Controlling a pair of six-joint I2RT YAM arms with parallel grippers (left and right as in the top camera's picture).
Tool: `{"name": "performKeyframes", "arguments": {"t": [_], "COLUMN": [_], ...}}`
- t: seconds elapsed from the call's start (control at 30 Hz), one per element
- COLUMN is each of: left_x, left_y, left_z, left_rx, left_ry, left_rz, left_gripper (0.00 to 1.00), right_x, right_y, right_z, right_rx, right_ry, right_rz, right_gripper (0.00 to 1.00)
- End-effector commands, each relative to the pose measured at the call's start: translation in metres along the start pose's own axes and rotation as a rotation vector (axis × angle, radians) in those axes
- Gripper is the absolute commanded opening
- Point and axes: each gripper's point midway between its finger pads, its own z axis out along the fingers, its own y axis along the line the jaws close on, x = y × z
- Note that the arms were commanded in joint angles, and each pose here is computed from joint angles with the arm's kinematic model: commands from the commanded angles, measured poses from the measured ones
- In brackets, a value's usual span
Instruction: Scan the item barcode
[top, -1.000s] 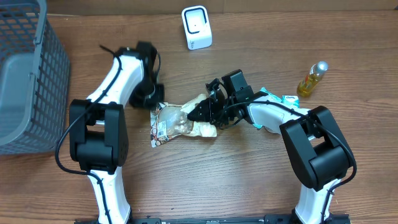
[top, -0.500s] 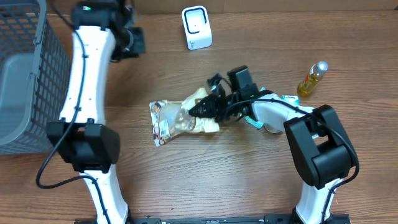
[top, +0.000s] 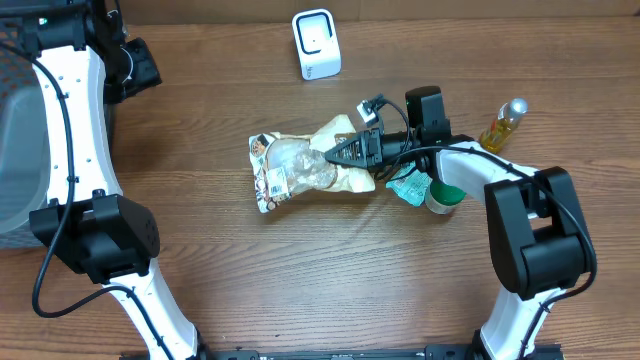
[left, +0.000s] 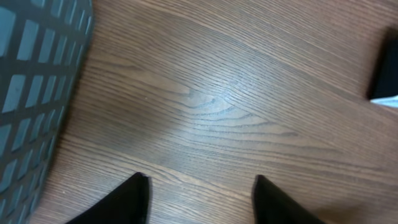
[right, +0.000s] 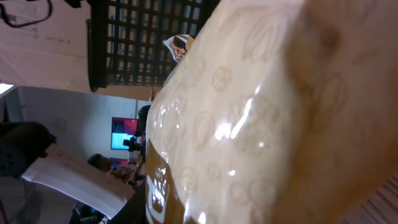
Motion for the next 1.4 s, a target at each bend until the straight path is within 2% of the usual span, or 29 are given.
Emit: {"name": "performKeyframes", "arguments": {"t": [0.0,0.07,0.1,0.33,0.5,0.63,0.77,0.9,1.03,1.37], "left_x": [-0.002,-0.002,-0.002,-0.002,-0.002,-0.002,-0.002,-0.002,-0.002,-0.001], "left_y": [-0.005,-0.005,-0.006,-0.006,-0.006,-0.006,-0.006,-0.006,-0.006,-0.007], "left_z": [-0.004,-0.004,-0.004,-0.004,-0.004,-0.004,-0.004,-0.004,-0.004,-0.004], "left_rx": [0.008,0.008,0.008,0.008,0.009,0.009,0.009,0.009,0.009,0.009], "left_ry": [-0.013,-0.013,-0.013,-0.013,-0.013,-0.013,-0.013,-0.013,-0.013,-0.013], "left_rz": [0.003,0.004,0.005,0.006,0.007,0.007,0.007,0.007,0.007,0.007], "left_gripper": [0.68,0.92,1.0,1.0,0.99,1.0,0.99,0.99,1.0,1.0], "right_x": [-0.029,-0.039,-0.044,-0.08,-0.114,-0.147,-0.172,-0.182,-0.186,-0.211], "right_y": [0.062,0.076,0.082,0.11,0.121,0.111,0.091,0.078,0.073,0.03], "right_z": [-0.013,-0.015,-0.016,-0.018,-0.027,-0.038,-0.044,-0.038,-0.021,-0.009], "right_rx": [-0.056,-0.059,-0.06,-0.005,0.104,0.324,0.622,0.917,1.084,1.373], "right_ry": [-0.028,-0.033,-0.037,-0.116,-0.225,-0.35,-0.438,-0.405,-0.322,-0.25], "right_rz": [-0.171,-0.193,-0.205,-0.315,-0.397,-0.511,-0.715,-0.982,-1.211,-1.459], "right_gripper": [0.1,0.09,0.08,0.05,0.04,0.06,0.04,0.04,0.04,0.04]}}
